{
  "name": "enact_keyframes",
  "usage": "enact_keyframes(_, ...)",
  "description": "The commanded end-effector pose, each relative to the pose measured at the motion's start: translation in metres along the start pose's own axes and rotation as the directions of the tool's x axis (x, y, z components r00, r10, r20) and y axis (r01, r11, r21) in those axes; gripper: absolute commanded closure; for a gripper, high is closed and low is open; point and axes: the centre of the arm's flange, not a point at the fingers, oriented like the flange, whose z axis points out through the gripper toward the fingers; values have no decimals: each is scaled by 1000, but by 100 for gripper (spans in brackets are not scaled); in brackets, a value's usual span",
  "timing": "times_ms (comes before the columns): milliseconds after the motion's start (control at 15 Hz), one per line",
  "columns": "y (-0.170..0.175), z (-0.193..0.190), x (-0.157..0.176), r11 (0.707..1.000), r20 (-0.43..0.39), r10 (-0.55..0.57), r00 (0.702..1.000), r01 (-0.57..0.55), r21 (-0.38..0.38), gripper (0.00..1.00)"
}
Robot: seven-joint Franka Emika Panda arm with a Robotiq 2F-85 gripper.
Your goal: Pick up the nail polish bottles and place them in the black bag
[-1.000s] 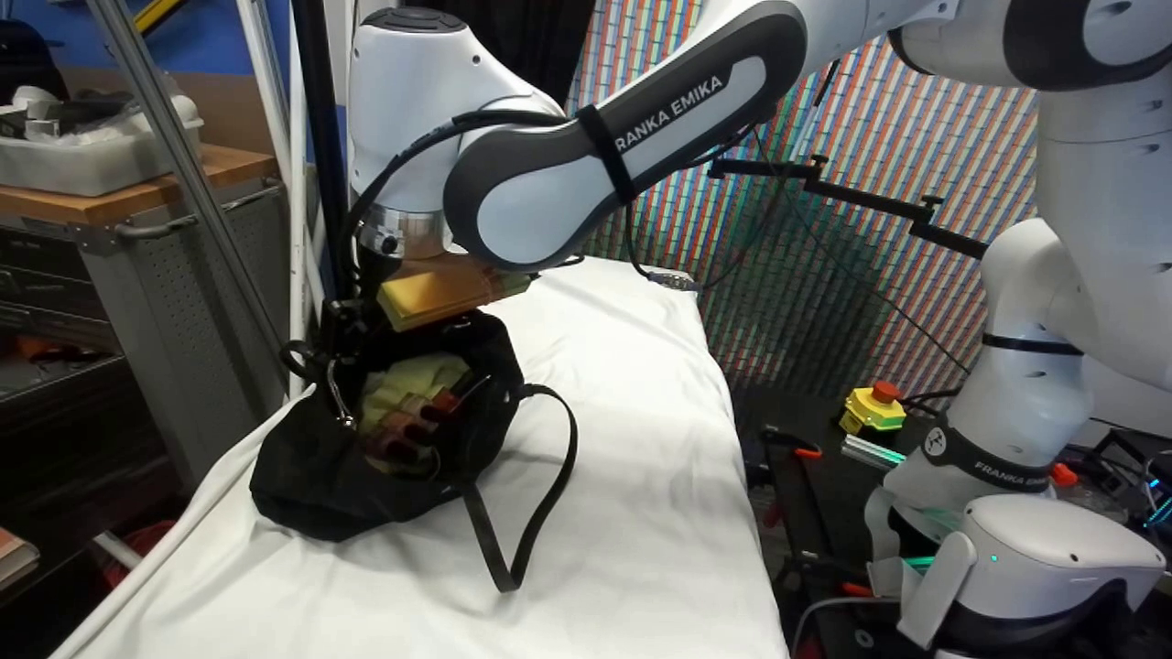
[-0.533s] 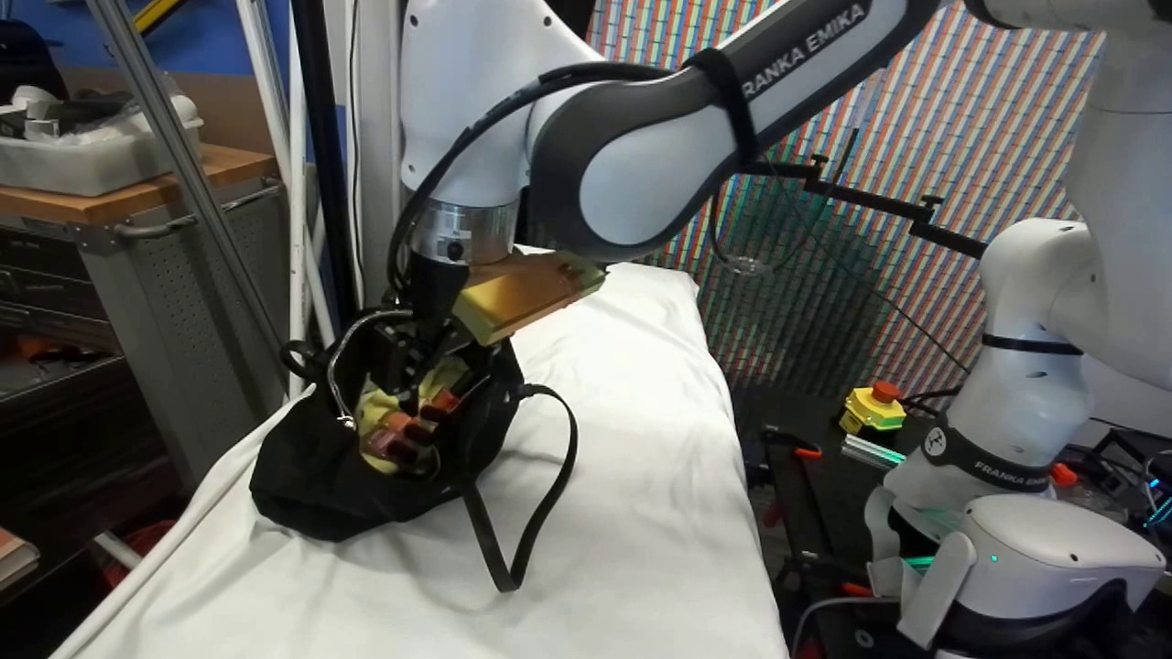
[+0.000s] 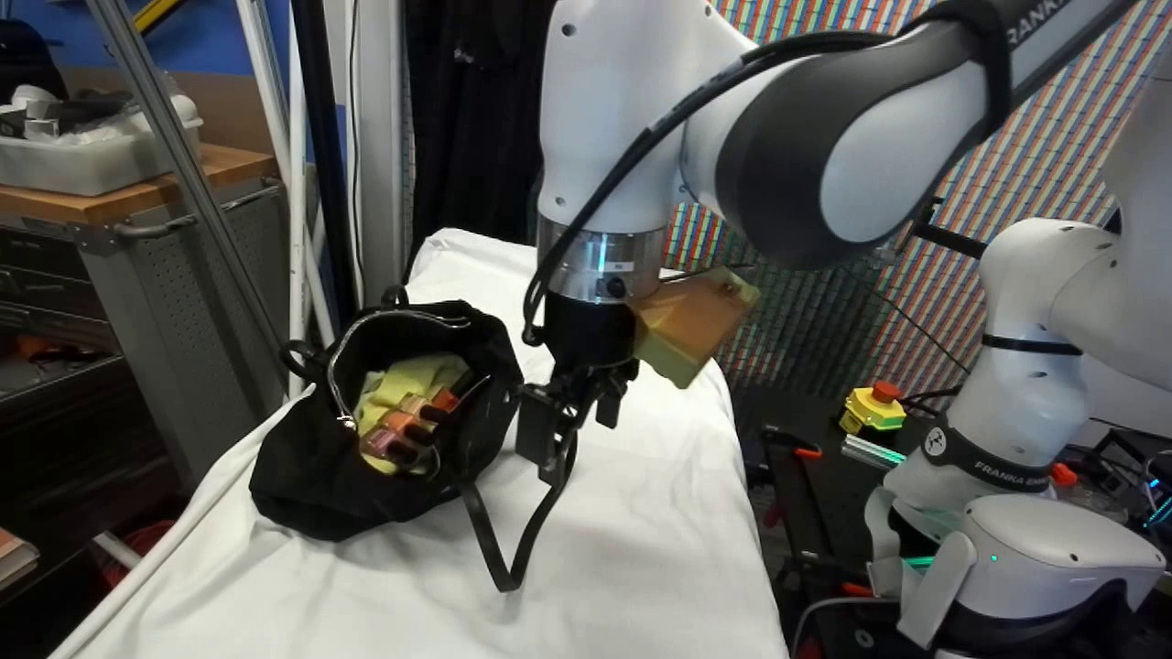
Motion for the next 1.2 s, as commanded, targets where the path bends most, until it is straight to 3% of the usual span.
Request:
enact_keyframes(0, 8, 6, -55, 998, 57, -67, 996, 67, 2, 0)
enact_keyframes(333, -20, 40, -110, 984, 113, -176, 978, 179, -17, 0)
enact_keyframes(533, -39, 50, -133, 963, 156, -267, 951, 269, 7, 0)
enact_keyframes(867, -62, 60, -151, 915, 253, -404, 879, 394, 93, 0)
enact_keyframes(1133, -76, 73, -149, 899, 273, -439, 856, 422, 121, 0)
